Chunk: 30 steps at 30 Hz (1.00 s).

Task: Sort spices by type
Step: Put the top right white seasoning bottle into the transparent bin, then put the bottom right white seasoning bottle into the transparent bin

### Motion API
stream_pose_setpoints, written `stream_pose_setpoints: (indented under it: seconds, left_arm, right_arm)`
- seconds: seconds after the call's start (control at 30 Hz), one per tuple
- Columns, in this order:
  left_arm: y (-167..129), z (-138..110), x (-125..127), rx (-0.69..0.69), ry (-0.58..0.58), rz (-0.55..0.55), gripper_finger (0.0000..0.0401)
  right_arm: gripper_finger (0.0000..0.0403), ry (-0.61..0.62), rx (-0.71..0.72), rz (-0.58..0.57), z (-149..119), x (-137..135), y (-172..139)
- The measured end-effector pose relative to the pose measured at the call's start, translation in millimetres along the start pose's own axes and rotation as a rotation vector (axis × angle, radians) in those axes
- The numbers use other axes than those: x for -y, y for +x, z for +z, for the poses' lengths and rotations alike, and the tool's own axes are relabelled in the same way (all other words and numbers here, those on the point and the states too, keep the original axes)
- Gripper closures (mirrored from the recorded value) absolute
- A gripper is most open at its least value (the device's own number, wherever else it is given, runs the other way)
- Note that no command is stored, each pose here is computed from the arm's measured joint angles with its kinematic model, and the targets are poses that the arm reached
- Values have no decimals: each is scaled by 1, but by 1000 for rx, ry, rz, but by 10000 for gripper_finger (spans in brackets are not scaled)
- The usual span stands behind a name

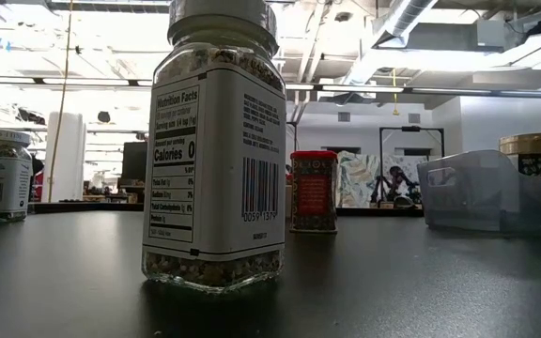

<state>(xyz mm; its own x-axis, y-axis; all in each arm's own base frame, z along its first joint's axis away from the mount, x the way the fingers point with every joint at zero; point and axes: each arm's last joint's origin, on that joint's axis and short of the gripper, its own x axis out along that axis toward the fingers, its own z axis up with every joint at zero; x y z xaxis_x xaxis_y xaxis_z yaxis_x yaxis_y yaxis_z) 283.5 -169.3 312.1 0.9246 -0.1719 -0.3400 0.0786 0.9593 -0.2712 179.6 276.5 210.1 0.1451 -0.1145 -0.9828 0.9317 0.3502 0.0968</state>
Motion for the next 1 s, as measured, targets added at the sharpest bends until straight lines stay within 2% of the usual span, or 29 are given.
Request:
stream_pose_setpoints:
  seconds: [0.13, 0.33, 0.43, 0.6, 0.77, 0.9, 1.0]
  left_arm:
    - [0, 0, 0, -1, 1, 0, 83]
    - [0, 0, 0, 0, 0, 1, 83]
    - [0, 0, 0, -1, 1, 1, 83]
    - [0, 0, 0, 0, 0, 1, 83]
    - [0, 0, 0, 1, -49, 0, 83]
    - [0, 0, 0, 1, -120, 0, 83]
    - [0, 1, 0, 16, -144, 15, 83]
  right_arm:
    - [143, -47, -19, 27, 2, -2, -9]
    - [143, -113, -67, 103, 12, -1, -46]
    - [143, -130, -49, 76, 25, 9, -65]
    - [143, -234, -10, 19, 48, 28, -86]
    - [143, -316, 9, -16, 63, 37, -95]
    - [143, -312, 66, -55, 76, 37, -94]
    - [143, -429, 168, -32, 85, 33, -89]
